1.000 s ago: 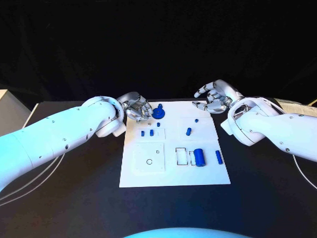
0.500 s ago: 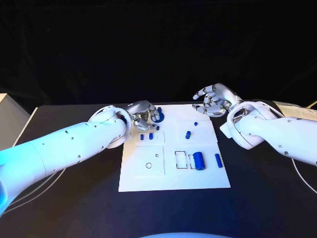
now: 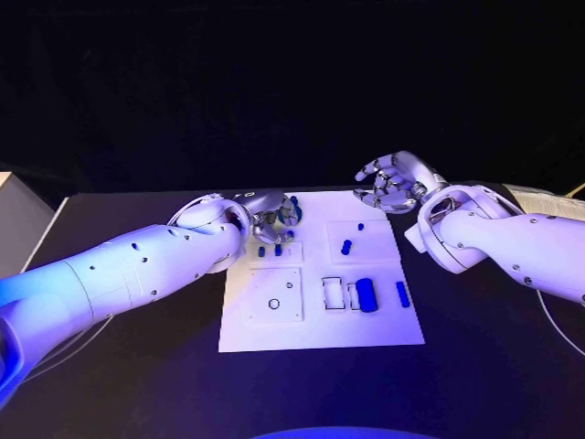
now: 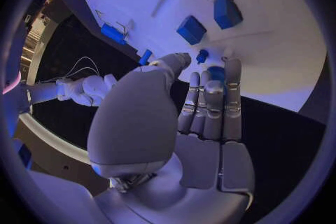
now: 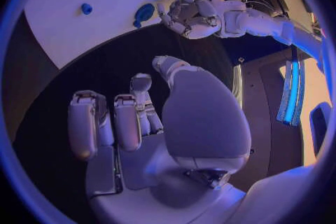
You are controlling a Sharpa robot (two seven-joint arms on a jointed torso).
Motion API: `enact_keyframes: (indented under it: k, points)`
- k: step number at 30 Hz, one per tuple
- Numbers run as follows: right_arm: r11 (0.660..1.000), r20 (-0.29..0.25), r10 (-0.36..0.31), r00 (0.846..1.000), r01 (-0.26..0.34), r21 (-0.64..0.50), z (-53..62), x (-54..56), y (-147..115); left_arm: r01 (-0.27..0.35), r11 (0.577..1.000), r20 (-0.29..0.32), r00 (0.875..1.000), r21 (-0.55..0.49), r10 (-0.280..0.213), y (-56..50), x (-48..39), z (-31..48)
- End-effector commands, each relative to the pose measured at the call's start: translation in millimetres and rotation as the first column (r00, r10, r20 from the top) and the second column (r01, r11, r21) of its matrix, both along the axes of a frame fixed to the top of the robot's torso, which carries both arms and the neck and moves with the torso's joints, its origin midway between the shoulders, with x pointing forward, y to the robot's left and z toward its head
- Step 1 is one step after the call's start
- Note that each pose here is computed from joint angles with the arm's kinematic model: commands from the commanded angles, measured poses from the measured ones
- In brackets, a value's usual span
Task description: Assemble the parts on the task board
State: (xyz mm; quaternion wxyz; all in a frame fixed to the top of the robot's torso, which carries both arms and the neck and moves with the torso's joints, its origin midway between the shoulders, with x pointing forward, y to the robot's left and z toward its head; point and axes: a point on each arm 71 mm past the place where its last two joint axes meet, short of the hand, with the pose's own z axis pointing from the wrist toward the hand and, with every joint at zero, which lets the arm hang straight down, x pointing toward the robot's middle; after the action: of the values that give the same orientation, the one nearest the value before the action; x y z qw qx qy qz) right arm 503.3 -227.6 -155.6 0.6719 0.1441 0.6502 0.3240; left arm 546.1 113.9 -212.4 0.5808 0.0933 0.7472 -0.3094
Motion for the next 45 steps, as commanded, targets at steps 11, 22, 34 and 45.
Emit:
enact_keyframes:
  k: [11, 22, 34, 45]
  points:
    - [1.000, 0.016, 0.016, 1.000, -0.016, 0.004, 1.4, -1.1, 4, -0.022, 0.993, -0.041, 0.999, 0.113, 0.027, -4.8, 3.3, -7.6]
    - [1.000, 0.015, 0.021, 1.000, -0.021, 0.004, 1.5, -1.6, 6, -0.021, 0.993, -0.043, 0.999, 0.116, 0.026, -10.2, 4.4, -8.9]
    - [1.000, 0.013, 0.025, 1.000, -0.025, 0.004, 1.6, -2.1, 7, -0.020, 0.991, -0.064, 0.998, 0.129, 0.028, -12.1, 4.7, -10.9]
    - [1.000, 0.013, 0.027, 1.000, -0.027, 0.004, 1.6, -2.2, 8, -0.013, 0.991, -0.071, 0.997, 0.136, 0.023, -15.1, 4.8, -13.3]
